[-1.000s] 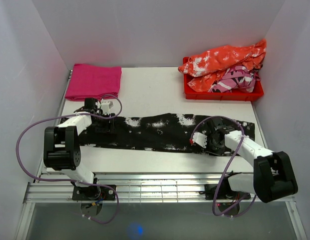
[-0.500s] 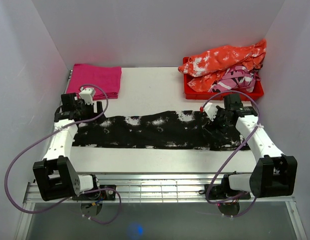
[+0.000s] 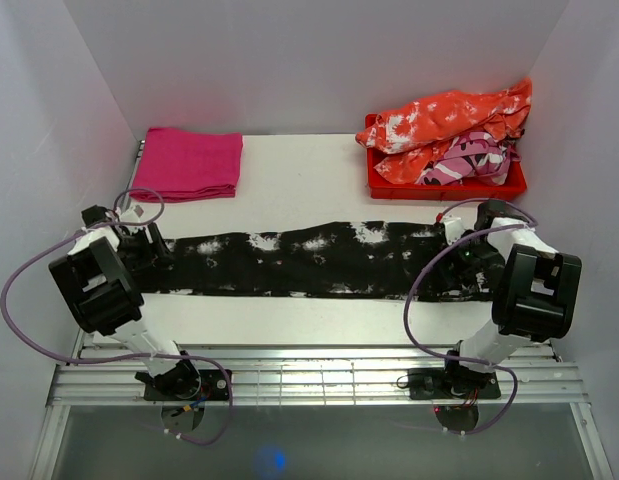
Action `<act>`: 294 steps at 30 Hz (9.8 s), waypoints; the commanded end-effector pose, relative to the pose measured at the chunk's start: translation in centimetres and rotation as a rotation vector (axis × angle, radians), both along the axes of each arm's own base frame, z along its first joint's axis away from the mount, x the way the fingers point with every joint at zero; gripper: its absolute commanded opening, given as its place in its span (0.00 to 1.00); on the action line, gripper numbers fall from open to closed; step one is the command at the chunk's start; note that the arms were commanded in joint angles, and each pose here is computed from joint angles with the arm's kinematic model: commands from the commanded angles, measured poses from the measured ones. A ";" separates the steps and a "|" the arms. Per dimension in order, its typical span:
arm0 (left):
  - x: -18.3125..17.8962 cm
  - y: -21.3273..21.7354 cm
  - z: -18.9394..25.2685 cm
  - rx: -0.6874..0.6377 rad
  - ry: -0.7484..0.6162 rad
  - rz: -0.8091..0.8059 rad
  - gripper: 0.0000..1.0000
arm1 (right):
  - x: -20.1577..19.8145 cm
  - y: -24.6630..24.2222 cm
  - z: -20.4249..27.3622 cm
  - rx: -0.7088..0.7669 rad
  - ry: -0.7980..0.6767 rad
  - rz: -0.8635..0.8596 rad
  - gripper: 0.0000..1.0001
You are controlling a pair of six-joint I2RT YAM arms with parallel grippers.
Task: Fold and stack the trousers
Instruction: Fold the trousers
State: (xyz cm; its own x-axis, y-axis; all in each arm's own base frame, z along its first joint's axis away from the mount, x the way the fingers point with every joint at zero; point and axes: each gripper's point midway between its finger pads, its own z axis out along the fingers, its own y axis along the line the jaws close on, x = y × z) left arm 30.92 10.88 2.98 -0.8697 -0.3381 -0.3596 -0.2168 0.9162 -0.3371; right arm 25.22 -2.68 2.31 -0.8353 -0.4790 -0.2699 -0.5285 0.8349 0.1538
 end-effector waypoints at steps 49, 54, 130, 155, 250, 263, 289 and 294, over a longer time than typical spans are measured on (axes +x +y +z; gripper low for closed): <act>-1.9 -2.7 3.7 0.035 -0.171 -0.352 0.61 | 12.0 -13.9 9.0 0.050 -0.292 -0.377 0.90; -3.1 -2.3 -1.0 -0.006 -0.006 -0.325 0.55 | 13.4 -13.5 7.5 0.118 -0.279 -0.229 0.90; 6.8 -48.6 10.4 -0.757 -0.222 -0.774 0.79 | 4.0 21.2 7.6 -0.302 -1.407 1.175 0.08; -1.8 -51.9 7.2 -0.822 -0.008 -0.820 0.79 | 0.3 19.5 6.0 -0.658 -1.660 1.295 0.08; 15.7 -53.3 12.4 -1.054 -0.470 -0.611 0.81 | -1.5 18.3 4.6 -0.664 -1.584 1.357 0.75; 15.8 -42.2 19.6 -0.531 -0.655 -0.721 0.81 | 6.0 19.1 14.9 -0.548 -1.459 0.909 0.97; 4.9 -49.2 13.3 -0.290 -0.529 -1.084 0.61 | -1.2 5.1 5.6 0.040 -0.240 0.066 0.52; 8.7 -54.2 12.2 -0.332 -0.527 -1.043 0.56 | -1.9 1.0 4.3 -0.088 -0.186 0.021 0.48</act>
